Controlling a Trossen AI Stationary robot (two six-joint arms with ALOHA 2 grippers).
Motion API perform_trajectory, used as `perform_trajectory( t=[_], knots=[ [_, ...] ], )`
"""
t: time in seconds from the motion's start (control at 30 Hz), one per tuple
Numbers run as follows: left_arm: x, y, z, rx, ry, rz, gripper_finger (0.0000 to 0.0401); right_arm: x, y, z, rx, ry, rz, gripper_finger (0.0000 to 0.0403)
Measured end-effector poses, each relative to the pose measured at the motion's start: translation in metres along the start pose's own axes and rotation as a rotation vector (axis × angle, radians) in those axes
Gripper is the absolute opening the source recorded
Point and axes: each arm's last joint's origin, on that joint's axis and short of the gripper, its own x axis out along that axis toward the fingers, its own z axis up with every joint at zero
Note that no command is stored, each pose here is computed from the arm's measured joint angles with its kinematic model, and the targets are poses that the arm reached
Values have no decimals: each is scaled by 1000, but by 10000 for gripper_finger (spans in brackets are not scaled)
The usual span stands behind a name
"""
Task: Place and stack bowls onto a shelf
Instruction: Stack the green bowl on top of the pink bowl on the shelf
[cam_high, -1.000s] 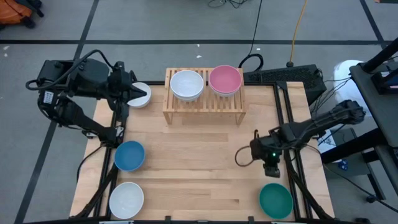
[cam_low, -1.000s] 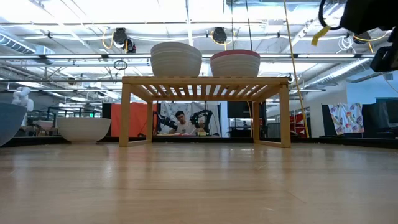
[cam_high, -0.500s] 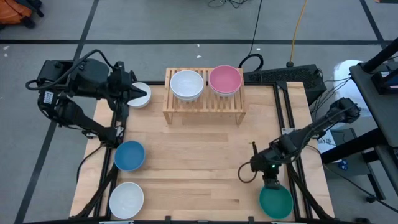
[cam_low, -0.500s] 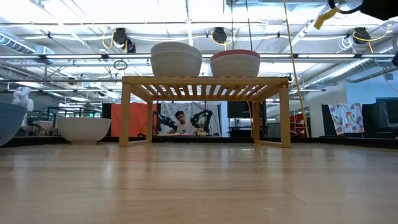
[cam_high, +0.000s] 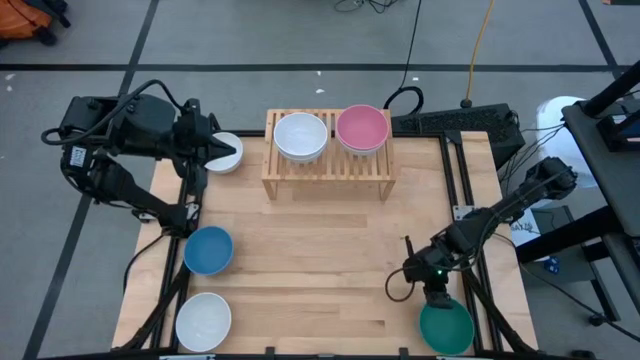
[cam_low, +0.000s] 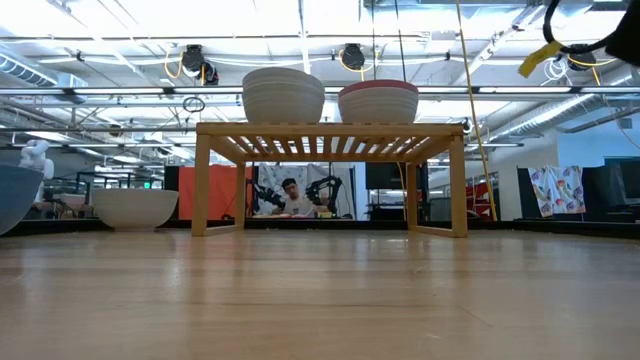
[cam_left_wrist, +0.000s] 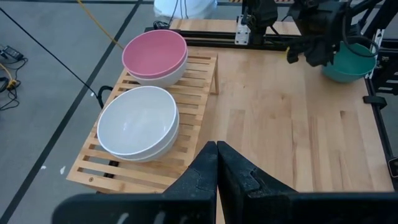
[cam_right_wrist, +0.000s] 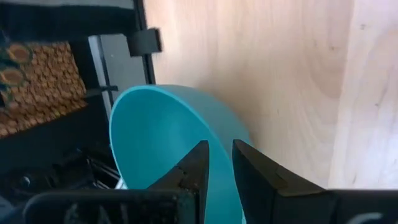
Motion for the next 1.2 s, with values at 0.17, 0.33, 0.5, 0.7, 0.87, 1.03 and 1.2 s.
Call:
perform_trajectory(
  t=[0.17, 0.33, 0.5, 0.7, 0.87, 1.03, 1.2],
  knots=[
    [0, 0, 0, 0, 0, 0, 3, 3, 4, -4, -92, 16, 3, 63],
    [0, 0, 0, 0, 0, -4, 3, 6, 6, -7, -214, -6, -47, 63],
    [0, 0, 0, 0, 1, -16, 3, 10, 7, -9, -263, -9, -78, 63],
    [0, 0, 0, 0, 1, -18, 3, 22, 6, -12, -308, 52, -106, 63],
    [0, 0, 0, 0, 1, -18, 3, 37, 4, -10, -356, 104, -132, 63],
    [0, 0, 0, 0, 1, -19, 3, 47, -1, -7, -332, 136, -160, 33],
    [0, 0, 0, 0, 1, -19, 3, 48, -2, -2, -278, 94, -165, 4]
  ],
)
